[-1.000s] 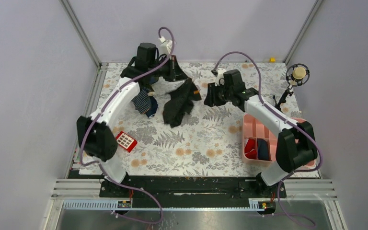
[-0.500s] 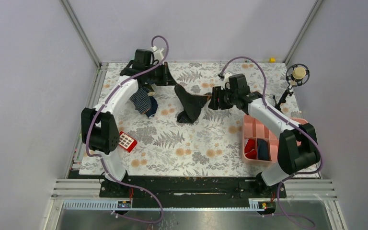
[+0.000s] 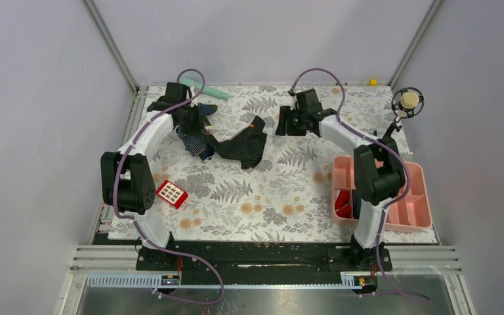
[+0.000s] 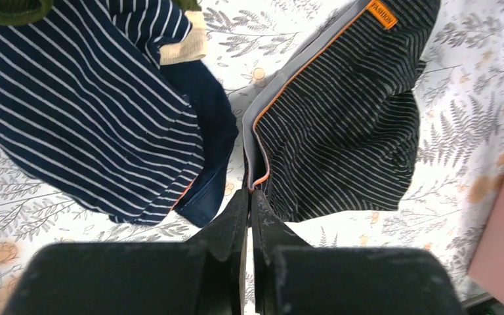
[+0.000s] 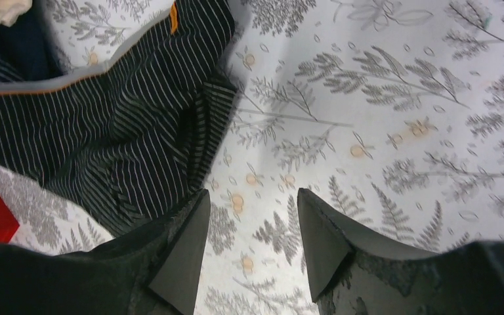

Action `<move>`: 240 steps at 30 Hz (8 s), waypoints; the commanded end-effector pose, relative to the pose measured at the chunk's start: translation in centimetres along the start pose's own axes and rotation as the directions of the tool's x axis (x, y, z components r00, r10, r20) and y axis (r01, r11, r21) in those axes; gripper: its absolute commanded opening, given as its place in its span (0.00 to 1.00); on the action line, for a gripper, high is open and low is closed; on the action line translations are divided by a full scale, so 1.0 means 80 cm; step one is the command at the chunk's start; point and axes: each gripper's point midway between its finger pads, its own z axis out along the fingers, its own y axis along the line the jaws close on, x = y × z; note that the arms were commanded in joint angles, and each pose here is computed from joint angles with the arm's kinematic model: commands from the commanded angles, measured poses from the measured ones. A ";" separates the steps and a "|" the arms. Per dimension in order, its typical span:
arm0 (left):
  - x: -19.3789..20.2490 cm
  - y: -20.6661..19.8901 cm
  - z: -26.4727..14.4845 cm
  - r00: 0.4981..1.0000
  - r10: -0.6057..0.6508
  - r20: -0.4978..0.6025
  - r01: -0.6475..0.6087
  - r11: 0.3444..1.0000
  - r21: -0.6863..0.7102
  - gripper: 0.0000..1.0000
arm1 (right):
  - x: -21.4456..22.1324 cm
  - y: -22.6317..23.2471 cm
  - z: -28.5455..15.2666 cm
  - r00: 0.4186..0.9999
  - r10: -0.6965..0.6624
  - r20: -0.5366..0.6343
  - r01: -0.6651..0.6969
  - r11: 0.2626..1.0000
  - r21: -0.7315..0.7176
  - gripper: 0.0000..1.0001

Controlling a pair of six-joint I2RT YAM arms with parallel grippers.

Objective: Roll the underwear
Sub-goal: Flatten out the underwear at the center of the board, then fold the underwear at the center of the board.

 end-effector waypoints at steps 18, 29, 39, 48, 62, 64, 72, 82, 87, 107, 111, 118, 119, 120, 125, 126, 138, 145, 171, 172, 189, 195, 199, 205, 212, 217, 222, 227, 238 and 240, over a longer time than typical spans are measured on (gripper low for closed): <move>-0.022 -0.029 -0.024 0.987 0.140 0.084 -0.142 0.990 0.024 0.00 | 0.098 0.142 0.065 0.985 -0.005 -0.172 -0.041 0.964 -0.262 0.31; 0.095 -0.002 -0.028 0.977 0.214 0.001 -0.214 0.977 0.002 0.00 | 0.223 0.187 -0.068 0.922 -0.365 -0.130 0.307 0.892 -0.331 0.76; 0.110 -0.001 -0.010 0.973 0.193 -0.128 -0.192 0.981 0.021 0.00 | 0.151 0.068 -0.079 0.983 -0.022 -0.180 0.007 0.996 -0.086 0.57; 0.117 0.001 -0.006 0.971 0.188 -0.150 -0.186 0.982 0.023 0.00 | 0.216 0.048 -0.076 0.950 0.055 -0.309 -0.109 0.981 -0.161 0.64; 0.116 0.014 -0.006 0.970 0.182 -0.160 -0.186 0.982 -0.009 0.00 | 0.224 0.062 -0.030 0.937 0.095 -0.337 -0.207 0.927 -0.313 0.52; 0.112 0.016 -0.007 0.971 0.183 -0.153 -0.186 0.982 -0.008 0.00 | 0.216 0.065 -0.026 0.937 0.100 -0.334 -0.212 0.924 -0.318 0.34; 0.065 -0.017 -0.036 0.982 0.190 -0.020 -0.184 0.970 0.156 0.00 | 0.135 0.076 -0.072 0.979 -0.025 -0.200 -0.043 0.944 -0.327 0.20; -0.050 -0.060 -0.142 0.894 0.207 0.398 -0.313 0.923 0.223 0.00 | 0.026 0.059 -0.170 0.986 -0.114 0.119 0.131 0.981 -0.141 0.04; -0.054 -0.092 -0.174 0.869 0.197 0.454 -0.363 0.878 0.312 0.00 | -0.001 0.057 -0.207 0.953 -0.194 0.235 0.216 0.974 -0.074 0.06; 0.067 -0.177 -0.297 0.829 0.345 0.440 -0.541 0.693 0.475 0.00 | 0.098 0.077 -0.364 0.934 -0.208 0.291 0.264 0.949 -0.171 0.05; 0.108 -0.183 -0.313 0.852 0.289 0.436 -0.504 0.676 0.537 0.00 | 0.130 0.090 -0.386 0.914 -0.295 0.279 0.364 0.899 -0.243 0.05; 0.105 -0.167 -0.263 0.910 0.236 0.342 -0.393 0.757 0.522 0.00 | 0.120 0.061 -0.336 0.936 -0.272 0.222 0.311 0.936 -0.163 0.05; 0.101 -0.161 -0.244 0.918 0.238 0.316 -0.376 0.775 0.508 0.00 | 0.117 0.056 -0.320 0.937 -0.274 0.216 0.309 0.939 -0.152 0.04; 0.096 -0.155 -0.223 0.927 0.237 0.290 -0.357 0.793 0.494 0.00 | 0.112 0.051 -0.301 0.938 -0.275 0.209 0.308 0.940 -0.145 0.04; 0.074 -0.118 -0.088 0.983 0.177 0.044 -0.179 0.896 0.406 0.00 | 0.072 0.008 -0.205 0.965 -0.213 0.156 0.214 0.977 0.008 0.08; 0.071 -0.111 -0.064 0.986 0.166 0.005 -0.155 0.909 0.386 0.00 | 0.064 -0.002 -0.186 0.967 -0.203 0.151 0.198 0.979 0.047 0.08; 0.020 -0.050 0.089 0.993 0.104 -0.054 -0.094 0.982 0.166 0.00 | 0.002 -0.072 -0.026 0.987 -0.159 -0.009 0.155 0.945 0.289 0.11; 0.022 -0.017 0.105 0.995 0.077 -0.060 -0.076 0.997 0.022 0.02 | -0.017 -0.088 0.005 0.984 -0.178 -0.007 0.170 0.923 0.346 0.38; 0.050 -0.015 0.143 0.982 0.116 -0.152 -0.091 0.982 0.163 0.12 | 0.054 0.029 -0.072 0.991 -0.130 -0.035 0.127 0.989 -0.071 0.49; 0.051 -0.016 0.143 0.982 0.117 -0.151 -0.091 0.982 0.168 0.08 | 0.060 0.040 -0.068 0.982 -0.186 -0.045 0.180 0.978 -0.108 0.49; 0.122 -0.003 0.073 0.987 0.035 -0.158 -0.015 0.992 0.127 0.00 | 0.196 0.302 -0.031 0.595 -0.765 0.247 0.744 0.409 -0.528 0.42; 0.118 0.008 0.074 0.988 0.074 -0.132 -0.061 0.993 0.104 0.00 | 0.249 0.348 -0.015 0.543 -0.793 0.275 0.766 0.334 -0.549 0.39; 0.115 0.015 0.079 0.986 0.048 -0.161 -0.032 0.995 0.098 0.00 | 0.268 0.356 -0.007 0.476 -0.827 0.298 0.806 0.275 -0.524 0.38; 0.122 0.015 0.078 0.984 0.021 -0.179 -0.002 0.994 0.110 0.00 | 0.272 0.350 0.014 0.408 -0.865 0.291 0.849 0.242 -0.470 0.42; 0.122 0.016 0.078 0.985 0.017 -0.172 0.002 0.994 0.109 0.00 | 0.283 0.347 0.027 0.380 -0.887 0.264 0.847 0.219 -0.484 0.43; 0.119 0.016 0.079 0.986 0.017 -0.167 0.001 0.994 0.107 0.00 | 0.291 0.338 0.024 0.371 -0.896 0.243 0.840 0.212 -0.499 0.45; 0.118 0.017 0.079 0.985 0.016 -0.170 0.001 0.995 0.103 0.00 | 0.299 0.329 0.019 0.377 -0.899 0.223 0.830 0.221 -0.512 0.42; 0.118 0.019 0.078 0.986 0.017 -0.168 0.000 0.995 0.098 0.00 | 0.308 0.320 0.026 0.372 -0.907 0.197 0.826 0.227 -0.516 0.43; 0.117 0.023 0.077 0.986 0.019 -0.168 -0.004 0.996 0.087 0.00 | 0.322 0.306 0.051 0.319 -0.932 0.174 0.841 0.194 -0.505 0.43; 0.115 0.023 0.076 0.986 0.020 -0.164 -0.005 0.996 0.086 0.00 | 0.326 0.300 0.057 0.306 -0.937 0.166 0.846 0.189 -0.498 0.42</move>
